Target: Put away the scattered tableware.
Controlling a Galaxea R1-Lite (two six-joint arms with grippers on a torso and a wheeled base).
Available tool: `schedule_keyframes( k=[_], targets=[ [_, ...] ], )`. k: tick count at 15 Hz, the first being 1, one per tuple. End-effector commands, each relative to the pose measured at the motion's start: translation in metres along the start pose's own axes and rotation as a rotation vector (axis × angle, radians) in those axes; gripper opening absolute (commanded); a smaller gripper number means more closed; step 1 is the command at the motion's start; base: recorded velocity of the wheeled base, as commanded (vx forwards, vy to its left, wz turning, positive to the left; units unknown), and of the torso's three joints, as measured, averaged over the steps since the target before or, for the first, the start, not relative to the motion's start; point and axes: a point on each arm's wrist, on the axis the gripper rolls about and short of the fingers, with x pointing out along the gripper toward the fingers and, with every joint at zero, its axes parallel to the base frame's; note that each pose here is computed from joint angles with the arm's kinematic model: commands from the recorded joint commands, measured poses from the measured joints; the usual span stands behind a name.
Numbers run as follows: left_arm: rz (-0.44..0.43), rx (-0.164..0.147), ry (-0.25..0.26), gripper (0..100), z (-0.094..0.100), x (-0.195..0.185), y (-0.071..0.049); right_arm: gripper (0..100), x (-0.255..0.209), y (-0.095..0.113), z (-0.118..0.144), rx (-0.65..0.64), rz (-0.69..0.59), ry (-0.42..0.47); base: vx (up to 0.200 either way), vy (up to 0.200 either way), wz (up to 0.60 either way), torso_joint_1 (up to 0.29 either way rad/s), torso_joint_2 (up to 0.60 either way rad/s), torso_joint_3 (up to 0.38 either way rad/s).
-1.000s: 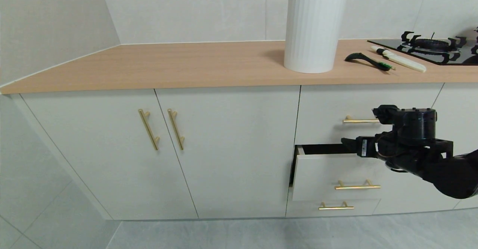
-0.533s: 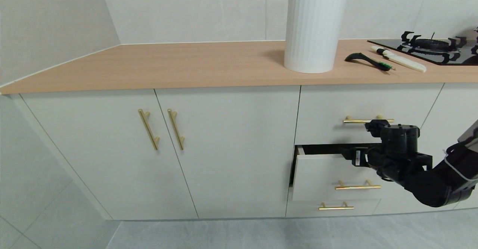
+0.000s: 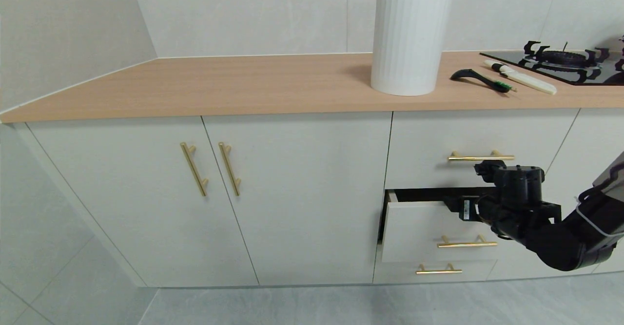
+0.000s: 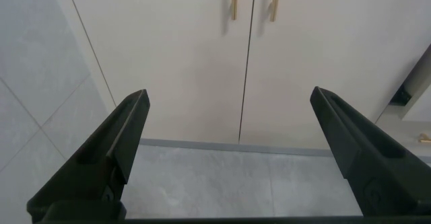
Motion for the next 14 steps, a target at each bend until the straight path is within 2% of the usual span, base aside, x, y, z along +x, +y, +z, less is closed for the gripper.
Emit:
schedule_keyframes(
  k=[1,10,12,14],
  targets=[
    [0.001,0.000,0.001,100,0.000,0.000,0.000,100,-0.004,-0.001,0.002,-0.002,-0.002,0.012,0.000,0.000,0.00,0.000,0.00,0.000],
    [0.001,0.000,0.001,100,0.000,0.000,0.000,100,-0.033,-0.005,0.016,-0.027,-0.001,0.147,0.000,0.000,0.00,0.000,0.00,0.000],
    [0.001,0.000,0.001,100,0.000,0.000,0.000,100,-0.050,-0.007,0.026,-0.037,0.005,0.219,0.000,0.000,0.00,0.000,0.00,0.000],
    [0.001,0.000,0.001,100,0.000,0.000,0.000,100,-0.072,-0.009,0.037,-0.037,0.075,0.286,0.000,0.000,0.00,0.000,0.00,0.000]
  ],
)
